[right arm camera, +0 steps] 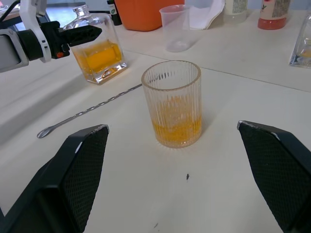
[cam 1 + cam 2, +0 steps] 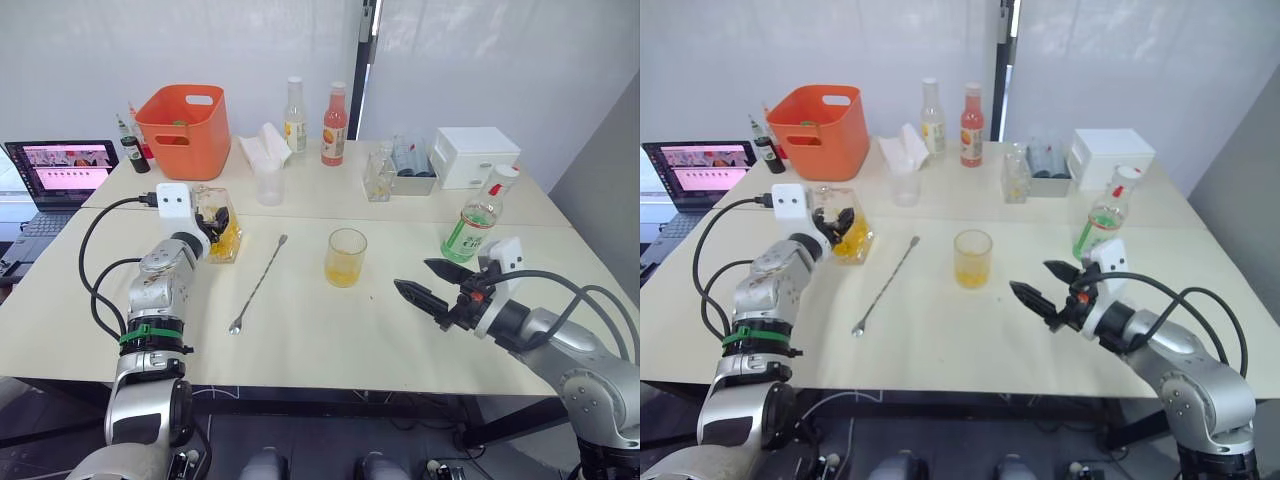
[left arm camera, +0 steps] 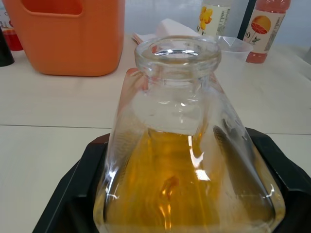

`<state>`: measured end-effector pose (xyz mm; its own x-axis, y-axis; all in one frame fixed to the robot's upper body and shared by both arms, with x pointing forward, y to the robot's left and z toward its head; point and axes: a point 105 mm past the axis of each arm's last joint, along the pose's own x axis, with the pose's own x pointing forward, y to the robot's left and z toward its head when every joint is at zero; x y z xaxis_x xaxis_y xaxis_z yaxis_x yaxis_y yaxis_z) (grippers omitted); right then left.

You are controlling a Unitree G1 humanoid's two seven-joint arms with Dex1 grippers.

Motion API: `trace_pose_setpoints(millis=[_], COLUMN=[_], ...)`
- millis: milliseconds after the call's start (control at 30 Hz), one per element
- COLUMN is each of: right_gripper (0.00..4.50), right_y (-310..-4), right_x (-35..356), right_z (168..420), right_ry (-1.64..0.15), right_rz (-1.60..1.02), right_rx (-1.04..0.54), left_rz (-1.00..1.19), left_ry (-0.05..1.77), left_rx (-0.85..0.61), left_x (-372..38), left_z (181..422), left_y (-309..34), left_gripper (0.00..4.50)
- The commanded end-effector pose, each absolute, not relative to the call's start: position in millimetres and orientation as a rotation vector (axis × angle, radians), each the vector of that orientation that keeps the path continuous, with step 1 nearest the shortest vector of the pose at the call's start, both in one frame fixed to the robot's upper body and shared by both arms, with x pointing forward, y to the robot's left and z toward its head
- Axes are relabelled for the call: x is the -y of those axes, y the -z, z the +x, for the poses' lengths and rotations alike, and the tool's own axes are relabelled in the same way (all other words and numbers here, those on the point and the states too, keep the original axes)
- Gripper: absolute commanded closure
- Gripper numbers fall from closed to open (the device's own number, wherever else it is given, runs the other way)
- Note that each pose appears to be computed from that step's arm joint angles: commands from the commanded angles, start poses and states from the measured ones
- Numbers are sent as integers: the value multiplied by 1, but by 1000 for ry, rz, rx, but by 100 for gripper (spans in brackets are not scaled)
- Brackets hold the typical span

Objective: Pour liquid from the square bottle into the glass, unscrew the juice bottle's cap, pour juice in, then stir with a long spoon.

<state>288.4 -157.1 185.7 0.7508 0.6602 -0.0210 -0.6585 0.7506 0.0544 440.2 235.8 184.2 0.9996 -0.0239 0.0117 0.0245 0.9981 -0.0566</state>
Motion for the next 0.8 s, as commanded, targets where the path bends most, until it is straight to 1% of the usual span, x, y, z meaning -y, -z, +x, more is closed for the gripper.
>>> trace_pose_setpoints(millis=[33, 67, 100, 200, 367, 467, 600, 667, 800], right_gripper=[0, 0, 0, 0, 0, 0, 0, 0, 0], right_y=[-200, -199, -199, -200, -199, -200, -200, -203, -206], right_x=[157, 156, 156, 155, 161, 169, 186, 198, 228], right_z=[286, 287, 287, 286, 289, 292, 298, 301, 303], right_ry=[-719, -719, -720, -722, -699, -668, -599, -556, -468], right_rz=[30, 31, 32, 33, 32, 18, -16, -37, -96], right_rx=[26, 26, 27, 31, 35, 39, 40, 44, 37], left_rz=[-37, -39, -39, -42, -83, -80, -99, -88, -61], left_ry=[-18, -21, -18, 0, 47, 88, 97, 124, 263], left_rx=[10, 14, 21, 40, 134, 190, 270, 269, 205], left_x=[-243, -244, -243, -241, -233, -229, -236, -243, -253], left_z=[444, 444, 444, 444, 435, 417, 387, 373, 340], left_y=[-186, -187, -189, -194, -211, -221, -245, -249, -242], left_gripper=[61, 40, 5, 2, 2, 2, 2, 2, 2])
